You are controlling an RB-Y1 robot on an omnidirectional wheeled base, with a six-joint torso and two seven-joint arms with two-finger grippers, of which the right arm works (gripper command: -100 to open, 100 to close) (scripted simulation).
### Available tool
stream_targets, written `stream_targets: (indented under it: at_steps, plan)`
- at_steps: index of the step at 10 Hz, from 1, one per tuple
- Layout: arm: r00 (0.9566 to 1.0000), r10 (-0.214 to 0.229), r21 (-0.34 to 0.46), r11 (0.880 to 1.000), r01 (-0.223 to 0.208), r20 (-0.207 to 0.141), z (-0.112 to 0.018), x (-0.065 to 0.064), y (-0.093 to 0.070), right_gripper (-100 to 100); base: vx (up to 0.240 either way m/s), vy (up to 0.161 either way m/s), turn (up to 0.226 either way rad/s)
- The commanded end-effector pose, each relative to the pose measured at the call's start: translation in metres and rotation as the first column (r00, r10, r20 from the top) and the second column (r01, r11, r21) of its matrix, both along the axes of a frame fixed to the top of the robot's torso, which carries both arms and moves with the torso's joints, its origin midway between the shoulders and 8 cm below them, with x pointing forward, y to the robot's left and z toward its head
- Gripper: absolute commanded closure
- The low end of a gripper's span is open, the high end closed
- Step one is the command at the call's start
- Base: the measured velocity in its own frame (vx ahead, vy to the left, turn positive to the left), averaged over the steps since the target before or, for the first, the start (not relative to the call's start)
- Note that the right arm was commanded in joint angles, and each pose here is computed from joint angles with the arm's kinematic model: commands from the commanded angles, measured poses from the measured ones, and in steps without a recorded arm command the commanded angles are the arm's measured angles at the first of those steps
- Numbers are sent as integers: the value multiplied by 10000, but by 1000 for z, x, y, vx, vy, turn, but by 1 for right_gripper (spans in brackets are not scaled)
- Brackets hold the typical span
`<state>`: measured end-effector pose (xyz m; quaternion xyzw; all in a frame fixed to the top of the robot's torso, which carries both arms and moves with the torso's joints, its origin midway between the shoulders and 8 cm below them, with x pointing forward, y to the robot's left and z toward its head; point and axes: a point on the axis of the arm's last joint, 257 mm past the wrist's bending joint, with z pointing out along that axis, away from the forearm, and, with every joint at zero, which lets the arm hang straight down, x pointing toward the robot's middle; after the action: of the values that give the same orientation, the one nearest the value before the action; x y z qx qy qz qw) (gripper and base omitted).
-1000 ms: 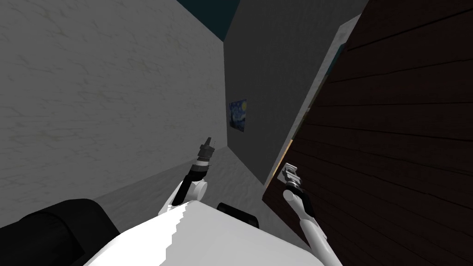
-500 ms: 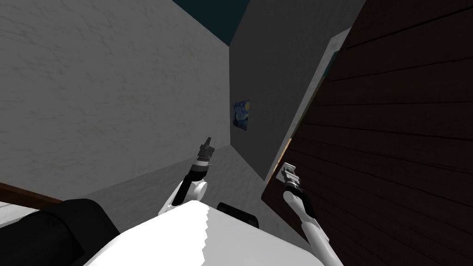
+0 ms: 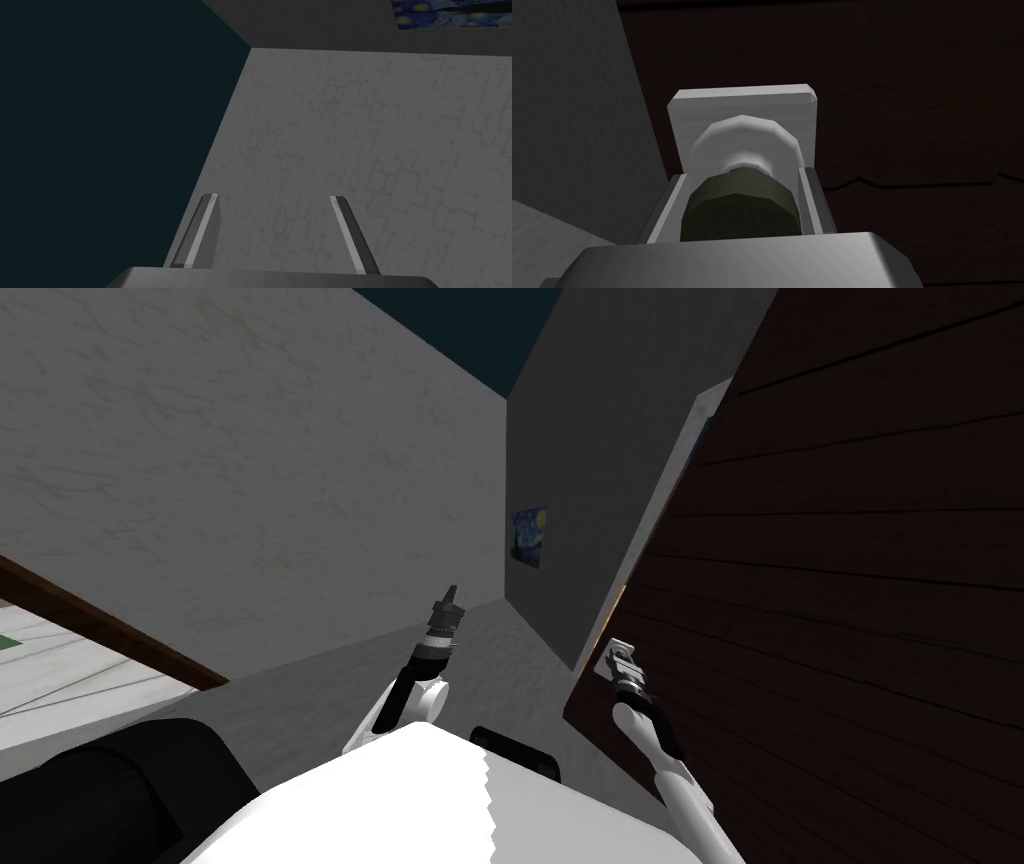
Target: Pull the door open
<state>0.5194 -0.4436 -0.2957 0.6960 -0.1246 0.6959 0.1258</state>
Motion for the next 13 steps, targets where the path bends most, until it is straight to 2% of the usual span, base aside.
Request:
stream_targets:
  at_steps: [1,5,10,11,13]
  plan:
    - [10000,0,0,10000,0,0,0,0,0,100,-97,-15,31]
    - [9988,493,10,9988,-493,-16,-1,-1,13,100,-239,-41,131]
    - [9948,1014,16,9948,-1014,5,0,-3,26,100,-235,-48,114]
    - [9955,949,-1,9955,-949,-12,-1,-2,24,100,-93,-25,34]
    - [9928,1194,14,9928,-1194,-38,-2,-4,30,100,-169,-36,98]
